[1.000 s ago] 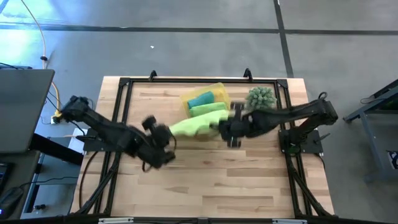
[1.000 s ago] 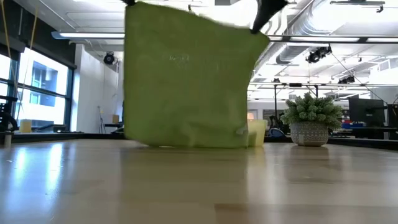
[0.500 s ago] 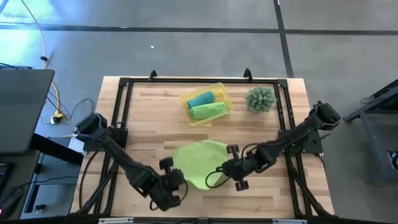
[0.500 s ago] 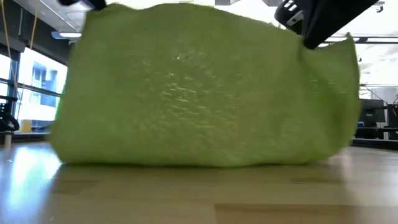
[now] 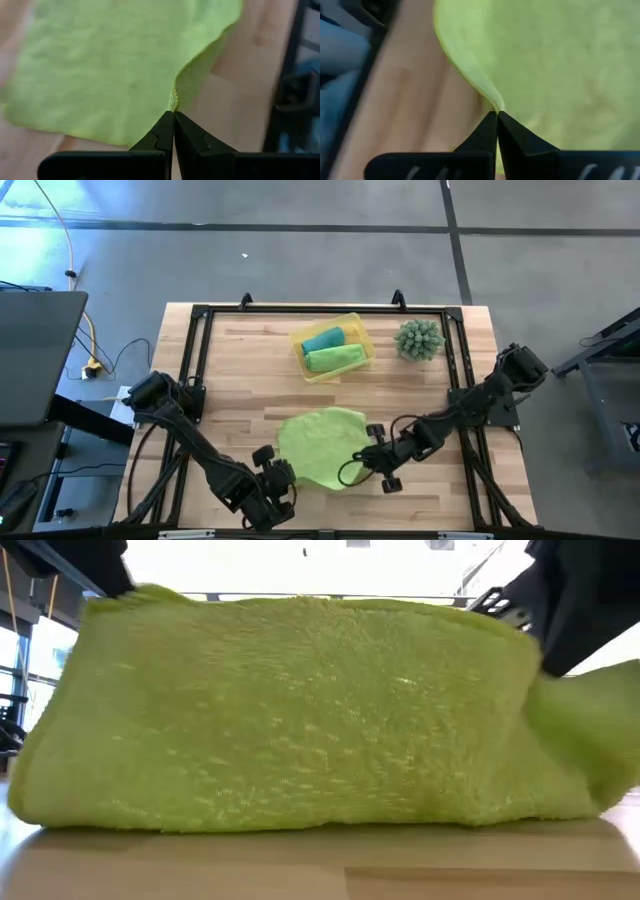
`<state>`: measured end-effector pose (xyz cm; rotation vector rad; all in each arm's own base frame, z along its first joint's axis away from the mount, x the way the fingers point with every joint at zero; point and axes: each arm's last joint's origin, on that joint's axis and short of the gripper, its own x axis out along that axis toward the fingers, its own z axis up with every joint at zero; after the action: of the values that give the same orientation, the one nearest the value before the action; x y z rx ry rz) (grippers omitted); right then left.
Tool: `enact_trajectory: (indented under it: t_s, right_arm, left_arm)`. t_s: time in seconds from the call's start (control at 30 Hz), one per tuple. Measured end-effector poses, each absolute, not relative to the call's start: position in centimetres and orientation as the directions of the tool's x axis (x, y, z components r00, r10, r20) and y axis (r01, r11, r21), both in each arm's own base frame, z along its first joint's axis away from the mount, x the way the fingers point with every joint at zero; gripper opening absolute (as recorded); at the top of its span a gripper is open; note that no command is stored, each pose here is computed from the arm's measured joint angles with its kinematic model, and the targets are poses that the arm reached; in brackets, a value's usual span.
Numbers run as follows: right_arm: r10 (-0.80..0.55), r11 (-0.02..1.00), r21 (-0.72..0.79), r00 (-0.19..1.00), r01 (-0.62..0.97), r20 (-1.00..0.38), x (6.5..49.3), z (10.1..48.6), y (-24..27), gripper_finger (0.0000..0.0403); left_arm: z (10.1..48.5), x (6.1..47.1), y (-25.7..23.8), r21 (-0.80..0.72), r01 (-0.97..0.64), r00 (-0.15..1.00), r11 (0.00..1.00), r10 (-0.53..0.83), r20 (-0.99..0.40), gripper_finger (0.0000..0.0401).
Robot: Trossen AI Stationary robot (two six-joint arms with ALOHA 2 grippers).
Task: Roll microfiber towels into tight, uniform cylinder then place into a basket
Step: Fold the light green microfiber cloth
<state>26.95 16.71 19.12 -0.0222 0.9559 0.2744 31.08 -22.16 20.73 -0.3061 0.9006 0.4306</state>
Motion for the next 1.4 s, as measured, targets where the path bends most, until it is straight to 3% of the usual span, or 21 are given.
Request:
enact_trajectory:
  t_s: [0.2,0.4,0.77,1.17,1.4]
  right_arm:
    - [0.069,0.976,-0.063,0.568,-0.208,-0.82,27.7,18.1,13.8,0.0]
    - [0.01,0.97,-0.131,0.576,-0.204,-0.818,28.6,17.3,11.0,0.0]
    - [-0.031,0.965,-0.173,0.562,-0.2,-0.826,29.5,16.8,8.3,0.0]
    - [-0.12,0.962,-0.235,0.559,-0.14,-0.82,30.1,16.7,5.7,0.0]
    - [-0.137,0.917,-0.319,0.558,-0.242,-0.818,30.3,16.7,4.8,0.0]
  left_arm:
    - [20.1,30.4,-20.5,0.017,-0.624,0.443,0.782,0.371,-0.816,0.0]
    - [19.0,30.7,-18.9,0.108,-0.693,0.357,0.713,0.469,-0.808,0.0]
    - [16.2,33.1,-15.4,0.237,-0.708,0.221,0.665,0.528,-0.82,0.0]
    - [16.5,32.2,-14.5,0.307,-0.752,0.124,0.584,0.582,-0.804,0.0]
    - [16.6,32.2,-14.1,0.323,-0.759,0.122,0.565,0.611,-0.782,0.0]
